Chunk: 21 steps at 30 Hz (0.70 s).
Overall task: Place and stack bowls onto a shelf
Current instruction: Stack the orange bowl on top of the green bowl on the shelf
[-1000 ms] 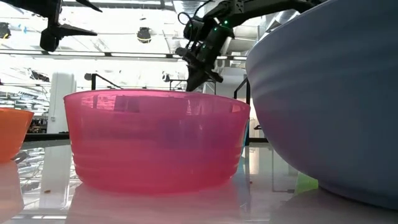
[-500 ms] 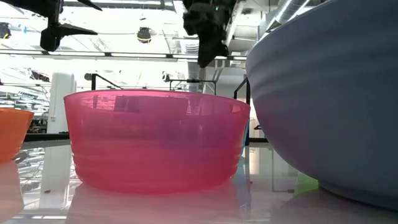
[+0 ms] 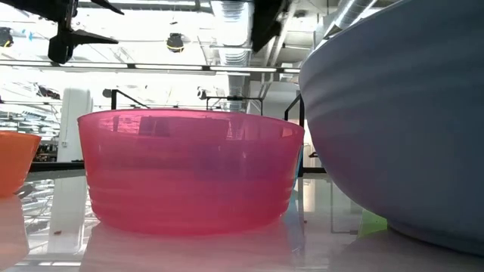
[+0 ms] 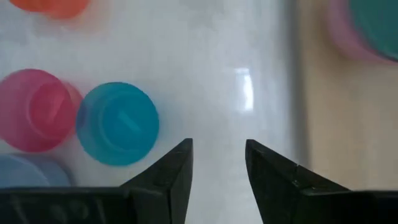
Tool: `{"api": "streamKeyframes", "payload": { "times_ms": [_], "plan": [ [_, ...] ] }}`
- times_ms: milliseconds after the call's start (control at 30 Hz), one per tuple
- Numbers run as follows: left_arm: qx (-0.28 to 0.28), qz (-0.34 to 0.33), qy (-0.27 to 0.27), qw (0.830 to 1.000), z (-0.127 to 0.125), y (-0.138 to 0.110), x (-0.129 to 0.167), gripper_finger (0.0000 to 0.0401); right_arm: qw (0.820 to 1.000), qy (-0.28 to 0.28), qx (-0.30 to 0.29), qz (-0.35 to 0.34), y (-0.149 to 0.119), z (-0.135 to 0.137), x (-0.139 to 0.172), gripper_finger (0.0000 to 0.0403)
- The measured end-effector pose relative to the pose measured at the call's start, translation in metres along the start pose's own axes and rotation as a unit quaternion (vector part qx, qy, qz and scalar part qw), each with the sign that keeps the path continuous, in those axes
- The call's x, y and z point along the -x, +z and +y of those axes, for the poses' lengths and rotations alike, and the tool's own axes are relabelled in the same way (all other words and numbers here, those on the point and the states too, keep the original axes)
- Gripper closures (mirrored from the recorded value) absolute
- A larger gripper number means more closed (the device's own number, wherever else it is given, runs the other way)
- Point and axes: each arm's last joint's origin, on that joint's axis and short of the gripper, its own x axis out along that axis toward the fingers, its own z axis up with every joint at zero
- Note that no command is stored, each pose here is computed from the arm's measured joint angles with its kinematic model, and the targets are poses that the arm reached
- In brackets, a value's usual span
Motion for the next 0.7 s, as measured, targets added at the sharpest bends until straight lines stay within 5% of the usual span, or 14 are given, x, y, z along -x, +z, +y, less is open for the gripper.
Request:
{"api": "streamKeyframes", "payload": {
  "times_ms": [200, 400, 533, 700],
  "plan": [
    [0.003, -0.001, 0.001, 1.0, 0.0, 0.0, 0.0, 0.0156, 0.997, -0.008, -0.065, -0.04, -0.038, -0.009, 0.077, 0.0236],
    [0.002, -0.001, 0.001, 1.0, 0.0, 0.0, 0.0, 0.0156, 0.982, -0.046, -0.139, -0.119, -0.106, -0.001, 0.152, 0.0236],
    [-0.002, -0.002, 0.002, 1.0, 0.0, 0.0, 0.0, 0.0156, 0.968, -0.067, -0.206, -0.124, -0.151, 0.013, 0.157, 0.0236],
    [-0.002, -0.003, 0.003, 1.0, 0.0, 0.0, 0.0, 0.0156, 0.955, -0.033, -0.273, -0.111, -0.194, 0.038, 0.123, 0.0236]
  ]
}}
